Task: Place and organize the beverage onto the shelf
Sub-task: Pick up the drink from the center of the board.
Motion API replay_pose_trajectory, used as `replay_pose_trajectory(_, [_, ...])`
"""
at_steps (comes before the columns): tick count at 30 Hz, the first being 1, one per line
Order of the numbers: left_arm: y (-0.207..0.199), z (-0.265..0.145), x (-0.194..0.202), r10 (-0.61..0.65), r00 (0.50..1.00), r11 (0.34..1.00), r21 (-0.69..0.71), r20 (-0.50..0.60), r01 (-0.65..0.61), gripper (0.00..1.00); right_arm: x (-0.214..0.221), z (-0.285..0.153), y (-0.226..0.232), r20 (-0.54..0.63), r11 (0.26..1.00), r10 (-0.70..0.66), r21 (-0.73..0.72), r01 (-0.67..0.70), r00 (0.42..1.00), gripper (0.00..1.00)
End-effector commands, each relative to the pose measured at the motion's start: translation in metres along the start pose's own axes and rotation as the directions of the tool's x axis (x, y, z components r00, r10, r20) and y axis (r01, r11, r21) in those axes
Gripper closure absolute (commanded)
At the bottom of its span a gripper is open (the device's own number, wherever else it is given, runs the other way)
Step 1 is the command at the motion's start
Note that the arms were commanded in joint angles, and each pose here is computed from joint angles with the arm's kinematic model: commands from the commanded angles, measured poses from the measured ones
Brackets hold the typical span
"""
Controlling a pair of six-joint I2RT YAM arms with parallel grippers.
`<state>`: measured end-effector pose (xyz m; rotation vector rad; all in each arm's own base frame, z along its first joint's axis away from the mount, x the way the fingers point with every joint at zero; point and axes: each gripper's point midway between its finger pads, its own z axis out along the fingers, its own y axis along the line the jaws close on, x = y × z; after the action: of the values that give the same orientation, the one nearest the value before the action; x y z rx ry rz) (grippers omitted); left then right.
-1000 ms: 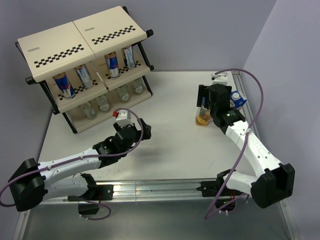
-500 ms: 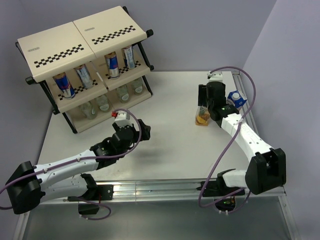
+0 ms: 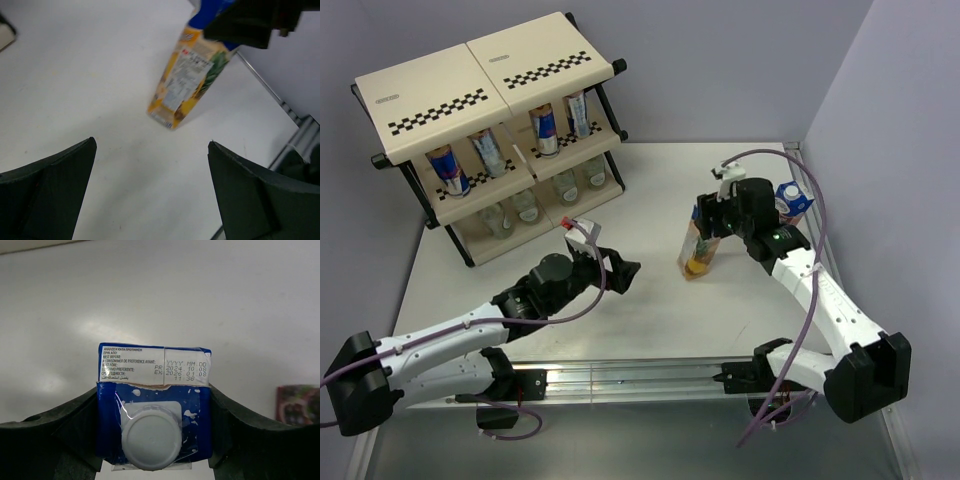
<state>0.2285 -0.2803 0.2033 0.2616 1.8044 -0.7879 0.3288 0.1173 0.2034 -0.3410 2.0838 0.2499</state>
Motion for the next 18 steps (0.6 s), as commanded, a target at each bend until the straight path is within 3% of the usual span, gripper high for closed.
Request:
replay_pose_trajectory(1, [-0.051,-0.017,-0.027,0.113,0.991,0.952,0.278,0.070,-0.128,0.01,-0.086,-0.049,0.064,0.266,0.946,-0.043,-0.298,0.124,0.963,0.73])
replay_pose_trajectory(5, [-0.051,-0.033,-0.036,0.166,0.981,0.937,0.294,0.102,-0.189,0.01,-0.077,-0.069,0.110,0.288,0.822,-0.152,-0.494,0.283,0.945,0.73])
replay_pose_trajectory(9, [-0.058,-0.056,-0.031,0.191,0.974,0.898,0.378,0.124,-0.224,0.01,-0.069,-0.109,0.161,0.354,0.625,-0.186,-0.677,0.389,0.916,0.75])
replay_pose_trajectory(12, [-0.067,-0.071,-0.022,0.190,0.974,0.858,0.461,0.121,-0.225,0.00,-0.075,-0.137,0.177,0.426,0.537,-0.171,-0.716,0.447,0.888,0.76])
replay_pose_trajectory(13, [-0.071,-0.075,-0.020,0.188,0.975,0.844,0.489,0.119,-0.222,0.01,-0.077,-0.155,0.186,0.465,0.469,-0.155,-0.742,0.479,0.872,0.76])
replay_pose_trajectory(16, [-0.093,-0.090,-0.003,0.180,0.981,0.755,0.631,0.064,-0.180,0.01,-0.079,-0.183,0.197,0.521,0.371,-0.129,-0.763,0.529,0.844,0.77])
replay_pose_trajectory(18, [-0.098,-0.091,0.001,0.177,0.983,0.735,0.658,0.051,-0.166,0.01,-0.082,-0.197,0.202,0.546,0.331,-0.119,-0.766,0.552,0.829,0.77])
